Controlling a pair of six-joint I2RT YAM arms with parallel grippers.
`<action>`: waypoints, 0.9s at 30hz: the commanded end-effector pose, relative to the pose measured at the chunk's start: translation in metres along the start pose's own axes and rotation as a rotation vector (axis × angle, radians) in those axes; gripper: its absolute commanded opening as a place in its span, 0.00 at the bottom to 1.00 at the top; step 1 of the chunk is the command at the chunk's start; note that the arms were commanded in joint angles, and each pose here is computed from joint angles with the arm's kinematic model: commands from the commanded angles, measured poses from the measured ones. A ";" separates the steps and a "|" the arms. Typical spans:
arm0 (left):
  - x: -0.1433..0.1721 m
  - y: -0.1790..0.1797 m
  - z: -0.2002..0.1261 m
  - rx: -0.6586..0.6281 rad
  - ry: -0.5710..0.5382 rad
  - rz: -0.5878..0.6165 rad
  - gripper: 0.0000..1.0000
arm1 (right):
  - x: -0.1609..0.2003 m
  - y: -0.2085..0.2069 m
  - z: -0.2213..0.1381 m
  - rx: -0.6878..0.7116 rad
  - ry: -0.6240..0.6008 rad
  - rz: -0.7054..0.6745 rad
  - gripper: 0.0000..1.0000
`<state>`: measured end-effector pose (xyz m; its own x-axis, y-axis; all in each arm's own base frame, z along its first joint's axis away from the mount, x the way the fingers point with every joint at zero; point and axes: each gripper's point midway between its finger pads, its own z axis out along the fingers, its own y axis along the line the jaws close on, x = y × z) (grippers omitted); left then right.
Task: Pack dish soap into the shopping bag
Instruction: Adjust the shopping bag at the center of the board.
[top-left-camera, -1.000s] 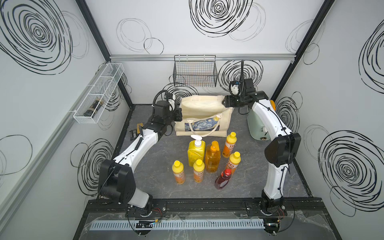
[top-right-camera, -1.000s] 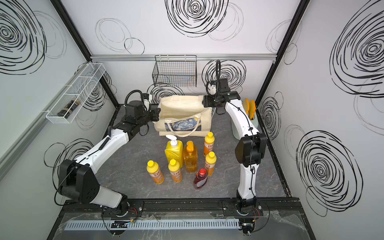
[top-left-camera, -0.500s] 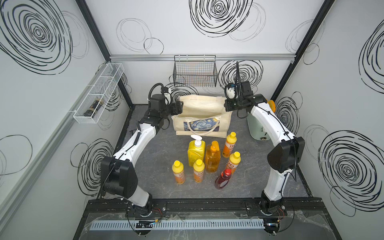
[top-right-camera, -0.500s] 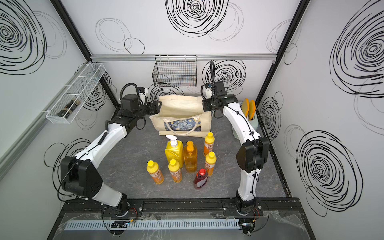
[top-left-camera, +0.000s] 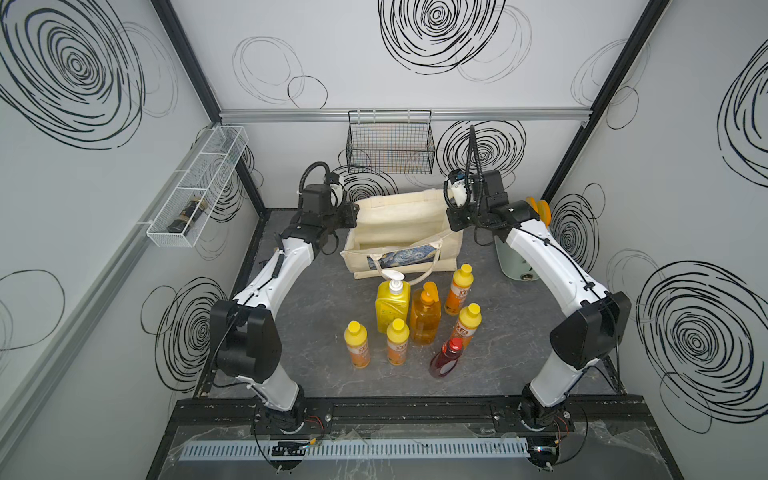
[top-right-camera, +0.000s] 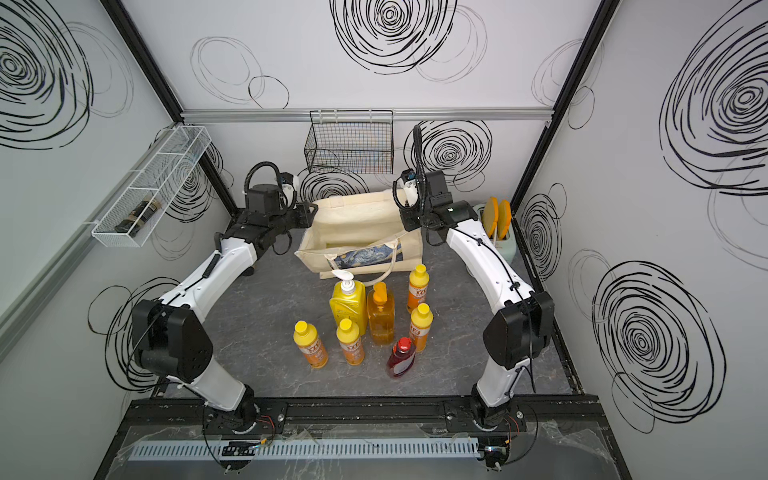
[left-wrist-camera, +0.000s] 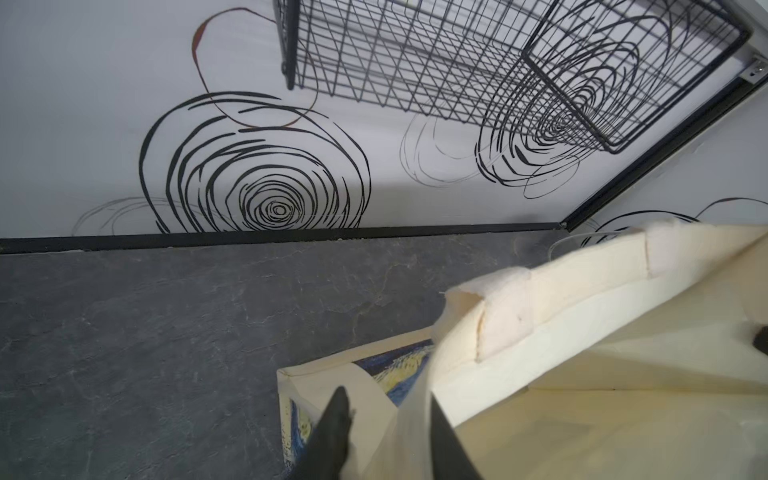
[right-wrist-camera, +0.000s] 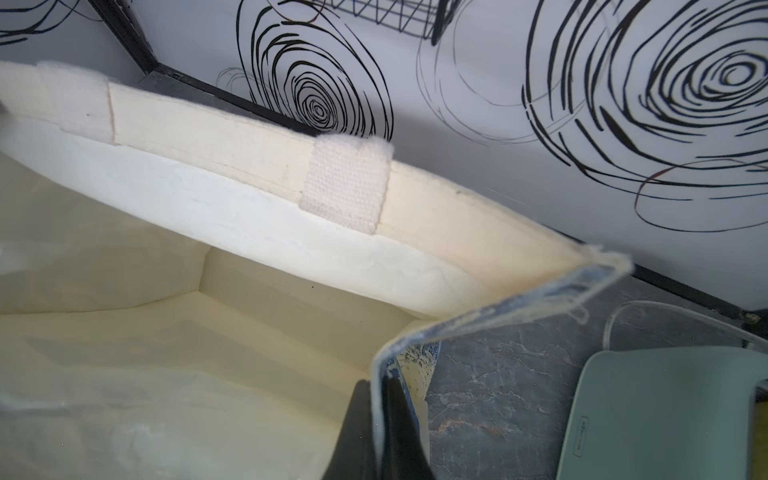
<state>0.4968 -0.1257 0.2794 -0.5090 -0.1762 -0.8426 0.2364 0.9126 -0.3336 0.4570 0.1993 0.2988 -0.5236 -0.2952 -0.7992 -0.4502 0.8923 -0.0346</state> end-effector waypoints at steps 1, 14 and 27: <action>-0.028 0.005 -0.004 -0.004 -0.075 -0.014 0.05 | -0.020 -0.011 -0.022 0.049 -0.092 -0.019 0.00; -0.056 0.020 -0.030 0.032 -0.227 -0.117 0.00 | 0.021 -0.054 -0.036 0.069 -0.031 0.175 0.00; -0.057 -0.051 -0.019 0.032 -0.188 0.047 0.72 | 0.036 -0.044 -0.021 -0.005 0.030 0.265 0.01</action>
<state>0.4970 -0.1608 0.3282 -0.4016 -0.2230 -0.8883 0.3078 0.8806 -0.3603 0.4456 0.1409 0.2796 -0.6394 -0.0878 -0.7639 -0.3002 0.9431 0.1429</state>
